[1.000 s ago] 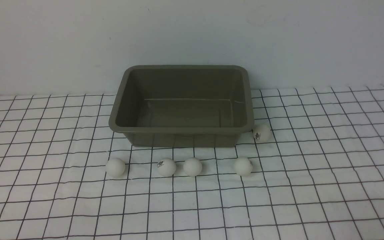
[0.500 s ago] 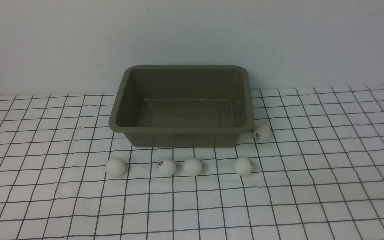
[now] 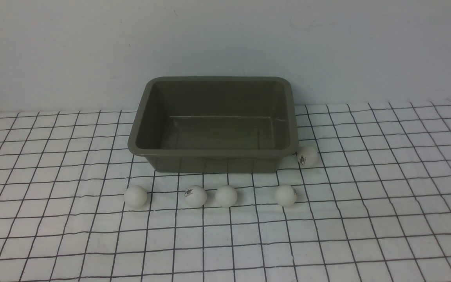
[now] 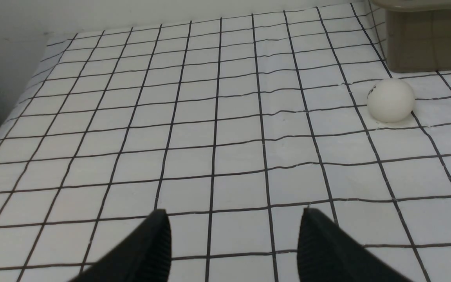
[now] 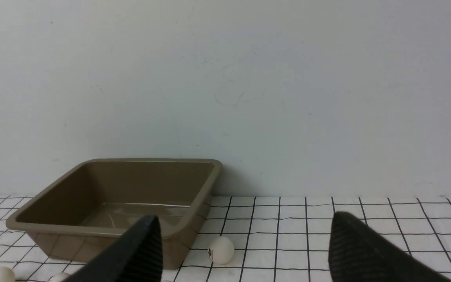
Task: Put the table tennis balls into the box on the white checkered tablecloth.
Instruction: 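Reach for and grasp a ping pong ball on the table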
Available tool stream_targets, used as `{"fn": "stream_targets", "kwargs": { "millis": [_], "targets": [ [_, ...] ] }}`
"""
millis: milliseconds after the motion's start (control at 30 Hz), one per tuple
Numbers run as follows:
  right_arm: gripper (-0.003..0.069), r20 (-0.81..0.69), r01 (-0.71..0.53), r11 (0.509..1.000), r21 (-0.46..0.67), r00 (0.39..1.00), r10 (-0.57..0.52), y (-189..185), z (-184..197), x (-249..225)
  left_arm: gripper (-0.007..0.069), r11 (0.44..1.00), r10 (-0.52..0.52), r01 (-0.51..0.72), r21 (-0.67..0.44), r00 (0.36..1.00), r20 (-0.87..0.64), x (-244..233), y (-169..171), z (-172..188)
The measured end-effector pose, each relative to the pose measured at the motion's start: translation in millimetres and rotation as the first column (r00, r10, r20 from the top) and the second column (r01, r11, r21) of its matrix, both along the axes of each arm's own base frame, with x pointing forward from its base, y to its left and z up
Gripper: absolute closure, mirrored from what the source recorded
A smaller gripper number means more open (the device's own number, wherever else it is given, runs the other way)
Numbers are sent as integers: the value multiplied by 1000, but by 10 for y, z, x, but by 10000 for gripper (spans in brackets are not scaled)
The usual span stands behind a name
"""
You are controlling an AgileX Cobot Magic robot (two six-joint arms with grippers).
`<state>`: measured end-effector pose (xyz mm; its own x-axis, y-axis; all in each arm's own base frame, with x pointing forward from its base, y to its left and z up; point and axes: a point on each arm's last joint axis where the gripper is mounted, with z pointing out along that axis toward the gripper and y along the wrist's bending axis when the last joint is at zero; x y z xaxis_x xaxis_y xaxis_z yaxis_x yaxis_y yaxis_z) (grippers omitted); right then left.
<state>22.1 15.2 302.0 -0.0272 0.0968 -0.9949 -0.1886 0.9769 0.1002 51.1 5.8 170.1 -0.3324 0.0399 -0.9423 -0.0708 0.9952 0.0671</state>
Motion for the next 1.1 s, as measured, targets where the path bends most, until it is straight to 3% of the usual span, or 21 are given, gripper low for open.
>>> {"fn": "stream_targets", "kwargs": {
  "millis": [267, 500, 733, 933, 1100],
  "targets": [
    [144, 1, -16, 999, 32, 1000, 16, 14, 6, -3, 230, 999, 1, -2, 41, 1000, 12, 5, 13, 6],
    [144, -41, -48, 997, 57, 998, 50, 45, -26, -10, 230, 1000, -4, 3, 4, 988, 153, 39, -2, 116],
    [144, -77, -72, 997, 22, 994, 73, 65, -65, -18, 230, 985, 34, 21, -172, 949, 313, 55, -22, 254],
    [144, -103, -115, 991, -66, 989, 108, 94, -102, -26, 230, 929, 106, 66, -365, 896, 432, 50, -20, 372],
    [144, -138, -172, 977, -123, 978, 155, 136, -123, 11, 230, 892, 126, 58, -449, 921, 369, 45, -28, 377]
  ]
}}
